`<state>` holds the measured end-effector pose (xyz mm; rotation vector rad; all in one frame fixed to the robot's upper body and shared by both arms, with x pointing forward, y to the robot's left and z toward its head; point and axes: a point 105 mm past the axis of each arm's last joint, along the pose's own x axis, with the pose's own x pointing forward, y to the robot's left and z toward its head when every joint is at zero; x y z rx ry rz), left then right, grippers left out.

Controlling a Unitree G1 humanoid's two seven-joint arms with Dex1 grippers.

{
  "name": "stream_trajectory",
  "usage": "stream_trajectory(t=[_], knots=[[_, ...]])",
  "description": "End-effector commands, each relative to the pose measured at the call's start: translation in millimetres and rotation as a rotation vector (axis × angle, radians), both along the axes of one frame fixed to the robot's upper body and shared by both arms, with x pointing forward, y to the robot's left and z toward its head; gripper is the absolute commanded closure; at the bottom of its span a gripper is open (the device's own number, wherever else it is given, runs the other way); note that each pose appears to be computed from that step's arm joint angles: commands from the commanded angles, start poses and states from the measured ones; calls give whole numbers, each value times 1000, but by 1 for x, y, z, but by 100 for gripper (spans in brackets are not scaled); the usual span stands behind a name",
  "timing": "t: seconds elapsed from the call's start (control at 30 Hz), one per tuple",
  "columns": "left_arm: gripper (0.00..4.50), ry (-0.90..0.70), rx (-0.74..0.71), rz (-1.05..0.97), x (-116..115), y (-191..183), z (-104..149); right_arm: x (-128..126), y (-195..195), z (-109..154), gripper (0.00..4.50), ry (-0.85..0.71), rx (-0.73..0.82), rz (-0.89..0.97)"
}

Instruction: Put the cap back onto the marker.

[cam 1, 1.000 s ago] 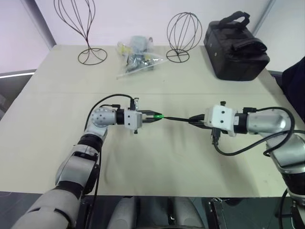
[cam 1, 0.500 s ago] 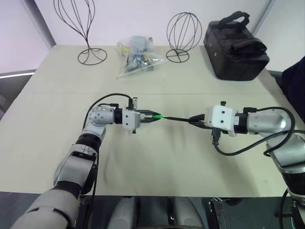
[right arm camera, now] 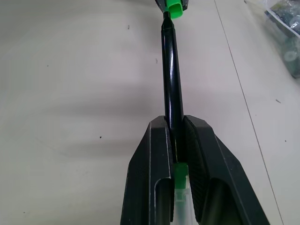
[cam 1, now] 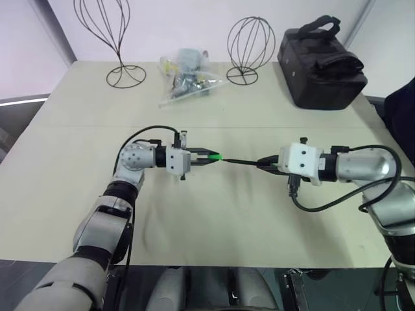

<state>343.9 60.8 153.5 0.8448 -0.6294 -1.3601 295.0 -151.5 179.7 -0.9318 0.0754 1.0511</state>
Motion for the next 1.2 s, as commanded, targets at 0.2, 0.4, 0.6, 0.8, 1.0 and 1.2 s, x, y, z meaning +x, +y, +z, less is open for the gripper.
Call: stream_trajectory(t=[0.2, 0.4, 0.6, 0.8, 1.0, 1.2], knots=[[450, -30, -10, -20, -3, 2, 5, -1, -1, 12, 444, -45, -7, 10], [450, -27, 10, -19, -4, 6, 1, -1, -2, 12, 444, -46, -11, 9], [450, -27, 11, -23, -5, 5, -1, -1, -2, 13, 444, -47, -12, 8], [450, -31, 2, -29, -5, 0, 1, -2, 0, 13, 444, -48, -10, 11], [450, -32, -4, -34, -6, -3, 1, -3, 0, 13, 444, -47, -9, 10], [450, -32, -10, -31, -5, -4, 2, -3, 1, 12, 444, -45, -8, 12]])
